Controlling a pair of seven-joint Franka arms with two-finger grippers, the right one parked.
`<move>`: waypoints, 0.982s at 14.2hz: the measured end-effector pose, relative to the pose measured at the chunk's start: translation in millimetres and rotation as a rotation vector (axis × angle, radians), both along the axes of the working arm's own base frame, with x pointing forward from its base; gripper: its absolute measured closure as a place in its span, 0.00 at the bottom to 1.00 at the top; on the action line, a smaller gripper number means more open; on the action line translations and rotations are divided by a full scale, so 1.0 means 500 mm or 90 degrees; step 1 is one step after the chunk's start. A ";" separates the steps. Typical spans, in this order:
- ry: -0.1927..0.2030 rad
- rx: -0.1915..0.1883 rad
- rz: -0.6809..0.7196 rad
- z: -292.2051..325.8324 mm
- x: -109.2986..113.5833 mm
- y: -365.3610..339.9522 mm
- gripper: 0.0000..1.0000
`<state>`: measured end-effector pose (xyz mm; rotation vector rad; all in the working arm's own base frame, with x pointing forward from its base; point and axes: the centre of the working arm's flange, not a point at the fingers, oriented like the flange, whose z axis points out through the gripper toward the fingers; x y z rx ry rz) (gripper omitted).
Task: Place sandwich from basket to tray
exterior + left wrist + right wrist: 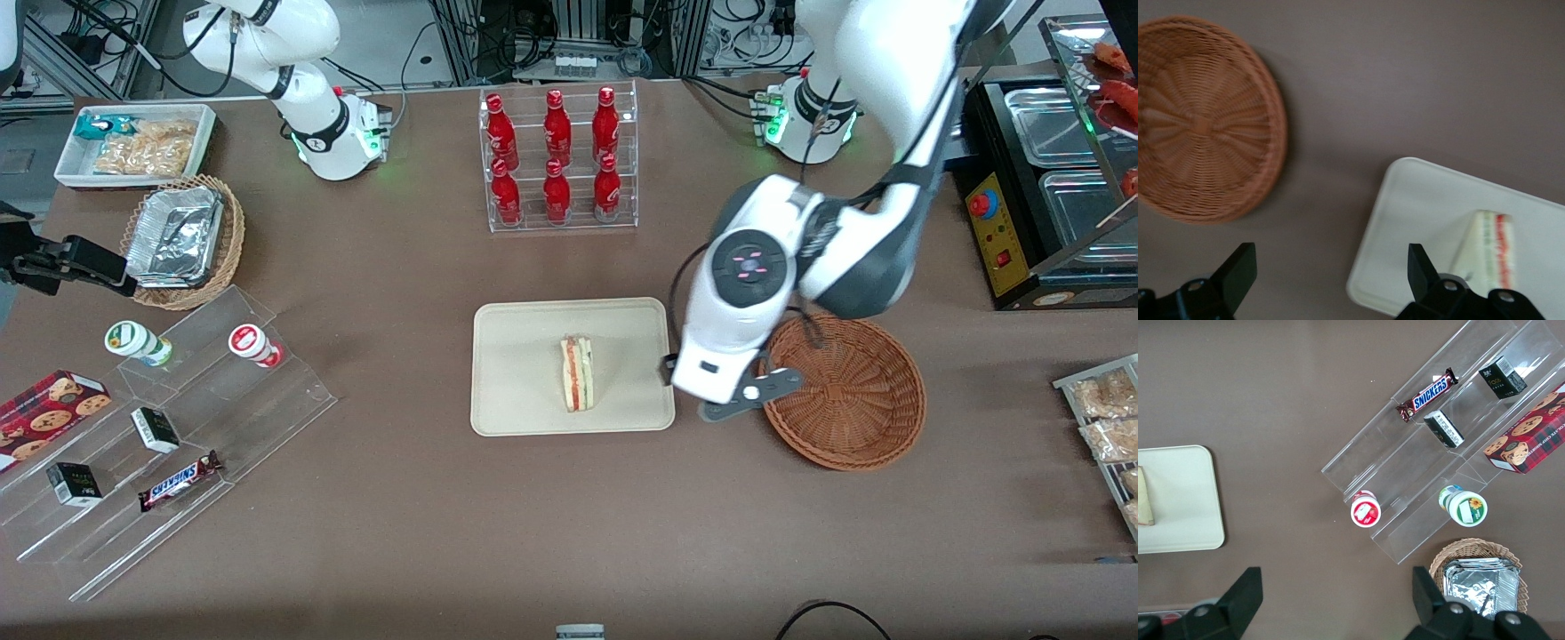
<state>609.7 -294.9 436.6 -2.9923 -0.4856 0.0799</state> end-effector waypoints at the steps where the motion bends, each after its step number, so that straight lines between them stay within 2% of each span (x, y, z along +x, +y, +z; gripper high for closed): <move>1: 0.017 0.008 -0.007 0.025 -0.007 0.060 0.00; 3: 0.068 0.026 -0.037 0.101 -0.031 0.197 0.00; 4: 0.084 0.028 -0.047 0.144 -0.046 0.257 0.00; 9: 0.111 0.016 -0.058 0.261 -0.104 0.419 0.00; 14: 0.104 0.013 -0.058 0.285 -0.109 0.441 0.00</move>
